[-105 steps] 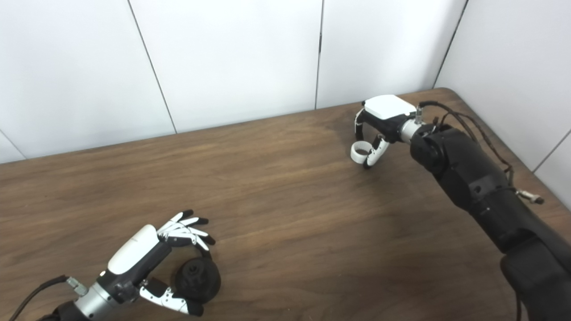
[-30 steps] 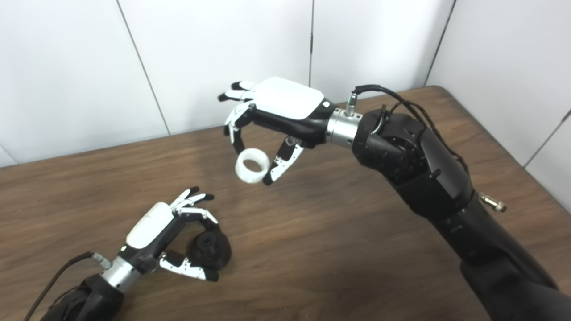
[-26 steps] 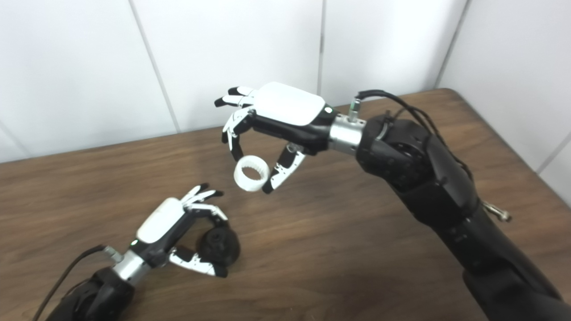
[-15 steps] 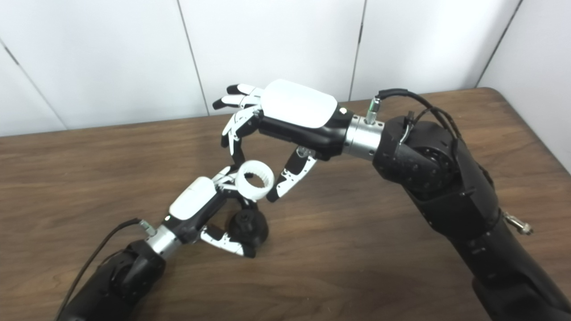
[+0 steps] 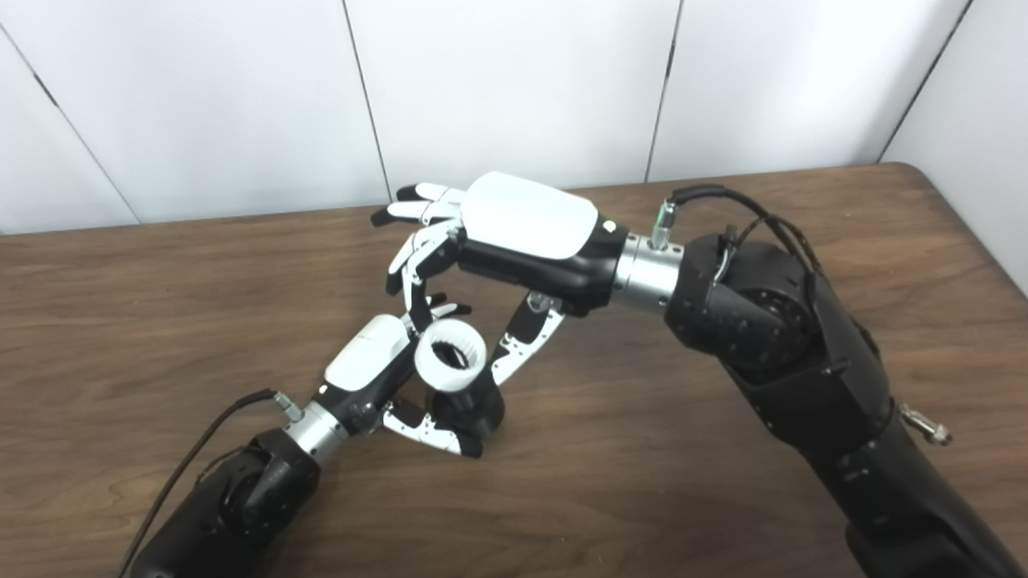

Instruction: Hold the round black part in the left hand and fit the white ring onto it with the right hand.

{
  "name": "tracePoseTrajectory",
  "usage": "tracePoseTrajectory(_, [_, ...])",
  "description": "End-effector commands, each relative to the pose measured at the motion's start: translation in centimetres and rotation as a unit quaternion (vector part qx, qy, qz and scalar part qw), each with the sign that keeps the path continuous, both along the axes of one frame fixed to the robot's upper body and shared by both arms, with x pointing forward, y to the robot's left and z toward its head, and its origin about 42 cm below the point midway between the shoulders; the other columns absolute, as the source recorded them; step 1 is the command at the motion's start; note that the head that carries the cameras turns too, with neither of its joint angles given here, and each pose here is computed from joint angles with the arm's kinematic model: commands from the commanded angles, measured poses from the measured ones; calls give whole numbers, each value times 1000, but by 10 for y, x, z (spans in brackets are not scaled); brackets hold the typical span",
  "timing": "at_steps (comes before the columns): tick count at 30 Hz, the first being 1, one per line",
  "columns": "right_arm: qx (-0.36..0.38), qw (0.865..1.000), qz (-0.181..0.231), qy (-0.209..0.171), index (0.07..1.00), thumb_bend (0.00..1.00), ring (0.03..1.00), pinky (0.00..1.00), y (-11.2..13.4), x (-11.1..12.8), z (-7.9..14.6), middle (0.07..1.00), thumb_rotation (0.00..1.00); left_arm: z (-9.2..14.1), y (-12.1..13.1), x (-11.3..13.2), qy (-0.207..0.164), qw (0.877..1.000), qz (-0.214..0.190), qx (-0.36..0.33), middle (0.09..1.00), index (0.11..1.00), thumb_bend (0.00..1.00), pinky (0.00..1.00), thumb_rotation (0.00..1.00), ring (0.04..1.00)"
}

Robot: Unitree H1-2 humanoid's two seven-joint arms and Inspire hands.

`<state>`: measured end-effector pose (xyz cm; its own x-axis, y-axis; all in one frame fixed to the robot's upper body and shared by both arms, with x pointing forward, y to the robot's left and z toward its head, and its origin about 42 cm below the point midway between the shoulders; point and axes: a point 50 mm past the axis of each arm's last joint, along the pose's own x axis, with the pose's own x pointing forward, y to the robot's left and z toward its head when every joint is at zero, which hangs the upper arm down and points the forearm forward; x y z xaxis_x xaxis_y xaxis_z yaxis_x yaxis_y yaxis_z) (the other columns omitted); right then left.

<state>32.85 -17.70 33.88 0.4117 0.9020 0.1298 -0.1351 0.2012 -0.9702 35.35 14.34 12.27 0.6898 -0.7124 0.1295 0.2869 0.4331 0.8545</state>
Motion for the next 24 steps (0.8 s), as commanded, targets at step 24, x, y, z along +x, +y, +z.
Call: tracePoseTrajectory(24, [-8, 1000, -10, 3, 479, 524, 951, 1000, -11, 11, -22, 730, 136, -5, -5, -24, 21, 999, -37, 27, 726, 482, 523, 1000, 62, 906])
